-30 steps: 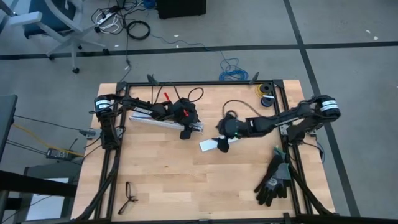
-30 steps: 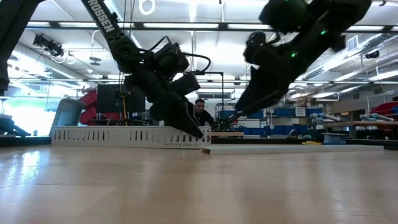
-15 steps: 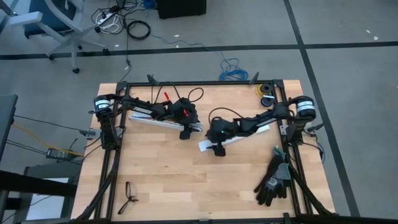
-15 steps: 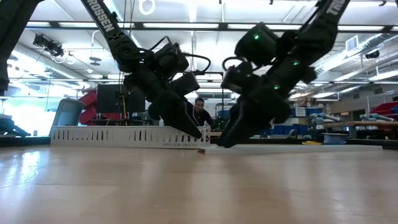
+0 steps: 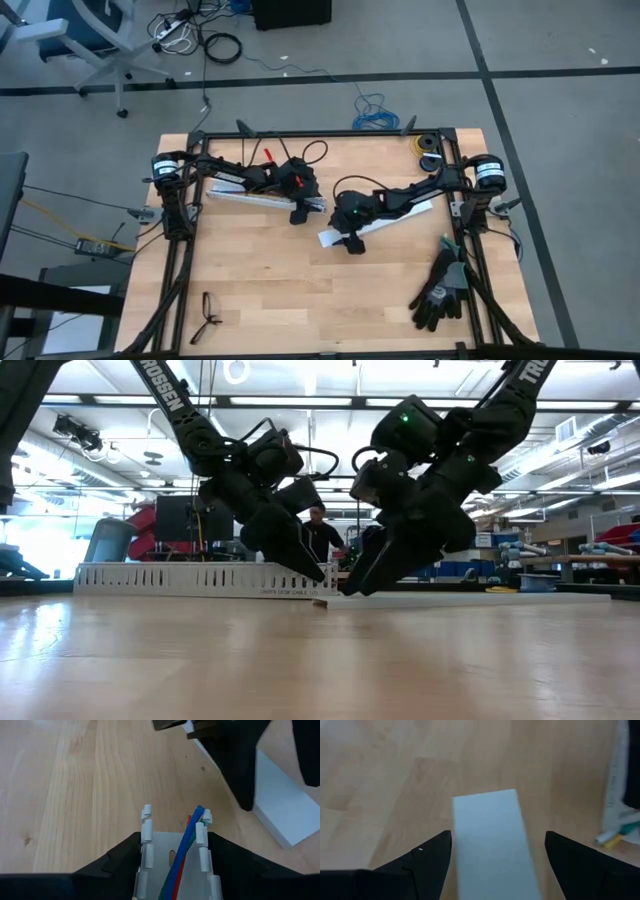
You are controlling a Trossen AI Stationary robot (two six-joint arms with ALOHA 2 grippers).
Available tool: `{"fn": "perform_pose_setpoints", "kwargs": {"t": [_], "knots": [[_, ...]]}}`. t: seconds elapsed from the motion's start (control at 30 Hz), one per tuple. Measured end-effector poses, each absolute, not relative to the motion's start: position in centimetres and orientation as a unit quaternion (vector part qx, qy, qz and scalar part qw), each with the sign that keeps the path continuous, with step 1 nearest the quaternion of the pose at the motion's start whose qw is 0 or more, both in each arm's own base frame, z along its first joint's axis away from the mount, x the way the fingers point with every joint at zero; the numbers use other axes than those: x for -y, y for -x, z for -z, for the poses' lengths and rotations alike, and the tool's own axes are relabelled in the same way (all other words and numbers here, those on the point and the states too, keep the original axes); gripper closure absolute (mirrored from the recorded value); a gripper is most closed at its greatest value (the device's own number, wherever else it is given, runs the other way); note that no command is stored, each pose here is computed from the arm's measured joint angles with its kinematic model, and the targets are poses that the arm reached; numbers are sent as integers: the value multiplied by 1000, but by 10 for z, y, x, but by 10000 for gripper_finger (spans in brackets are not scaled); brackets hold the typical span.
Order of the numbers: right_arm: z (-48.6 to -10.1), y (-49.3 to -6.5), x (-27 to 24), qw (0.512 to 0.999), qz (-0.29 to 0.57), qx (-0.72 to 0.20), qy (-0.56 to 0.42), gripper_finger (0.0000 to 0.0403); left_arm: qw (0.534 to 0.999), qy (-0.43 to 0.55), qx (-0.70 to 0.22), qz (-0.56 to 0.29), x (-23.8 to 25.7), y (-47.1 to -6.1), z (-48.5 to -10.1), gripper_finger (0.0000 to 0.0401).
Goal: Ziptie cables
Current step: Close the white cable duct with the white cable duct cover
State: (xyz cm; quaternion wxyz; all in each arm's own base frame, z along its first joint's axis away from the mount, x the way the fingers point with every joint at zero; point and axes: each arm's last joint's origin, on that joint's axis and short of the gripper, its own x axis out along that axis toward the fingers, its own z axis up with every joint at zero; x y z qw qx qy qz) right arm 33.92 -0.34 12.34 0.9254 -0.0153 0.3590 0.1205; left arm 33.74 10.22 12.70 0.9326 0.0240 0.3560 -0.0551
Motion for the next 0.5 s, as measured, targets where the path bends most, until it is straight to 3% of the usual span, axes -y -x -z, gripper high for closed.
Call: {"fn": "perform_pose_setpoints", "kwargs": {"t": [0.5], "knots": [[-119, -335, 3, 913, -119, -388, 37, 96, 933, -21, -356, 54, -102, -337, -127, 176]]}}
